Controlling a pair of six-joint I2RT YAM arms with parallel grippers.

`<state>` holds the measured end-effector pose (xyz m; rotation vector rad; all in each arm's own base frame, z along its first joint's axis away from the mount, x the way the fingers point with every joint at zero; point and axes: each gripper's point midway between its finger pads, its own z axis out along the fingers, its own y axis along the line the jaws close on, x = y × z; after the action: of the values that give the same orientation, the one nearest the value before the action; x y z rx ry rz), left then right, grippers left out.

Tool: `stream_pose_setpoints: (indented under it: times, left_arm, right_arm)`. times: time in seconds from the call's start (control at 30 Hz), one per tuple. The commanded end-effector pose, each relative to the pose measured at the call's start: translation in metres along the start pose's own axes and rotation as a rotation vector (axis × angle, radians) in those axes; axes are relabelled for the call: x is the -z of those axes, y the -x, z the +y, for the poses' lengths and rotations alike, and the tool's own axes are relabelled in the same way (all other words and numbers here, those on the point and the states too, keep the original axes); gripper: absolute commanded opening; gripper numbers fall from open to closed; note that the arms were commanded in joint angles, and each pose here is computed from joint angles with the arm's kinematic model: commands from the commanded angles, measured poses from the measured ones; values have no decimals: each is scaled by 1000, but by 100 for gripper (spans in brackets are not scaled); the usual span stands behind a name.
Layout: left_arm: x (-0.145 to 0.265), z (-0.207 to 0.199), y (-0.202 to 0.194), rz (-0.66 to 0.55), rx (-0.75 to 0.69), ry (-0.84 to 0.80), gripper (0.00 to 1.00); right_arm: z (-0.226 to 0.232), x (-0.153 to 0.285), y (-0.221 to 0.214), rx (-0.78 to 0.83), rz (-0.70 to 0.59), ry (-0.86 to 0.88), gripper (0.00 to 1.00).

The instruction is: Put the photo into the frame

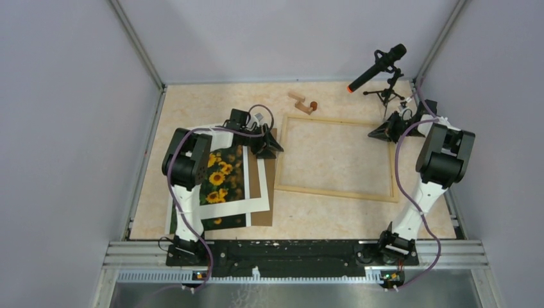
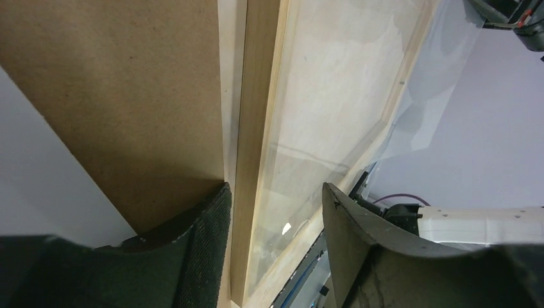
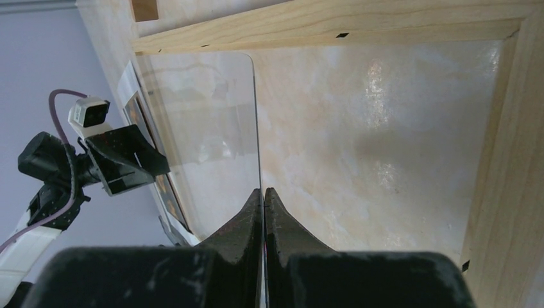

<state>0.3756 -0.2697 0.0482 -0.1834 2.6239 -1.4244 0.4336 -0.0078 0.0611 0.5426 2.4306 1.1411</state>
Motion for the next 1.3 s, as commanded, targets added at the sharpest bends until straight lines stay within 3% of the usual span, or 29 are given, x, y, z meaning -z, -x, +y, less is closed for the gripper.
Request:
stream_pose_setpoints:
  times: [0.0,0.13,0.27,0.67,1.27]
  left_arm:
    - [-9,1,0,7,-24,15,58]
    - [-10,7,-1,6,-31,68,58]
    - [-9,8,0,-4,-36,82,65]
    - [-10,12,-2,0,-26,90,50]
    - [-14,15,-9,29,-1,62,47]
  right_arm:
    - [8,2,15,64,-28,37,0]
    - [4,6,20,60,-44,28,0]
    - [3,15,26,59,-73,31,0]
    - [2,15,27,59,-83,46,0]
    - [-12,4,13,-17,-65,39,0]
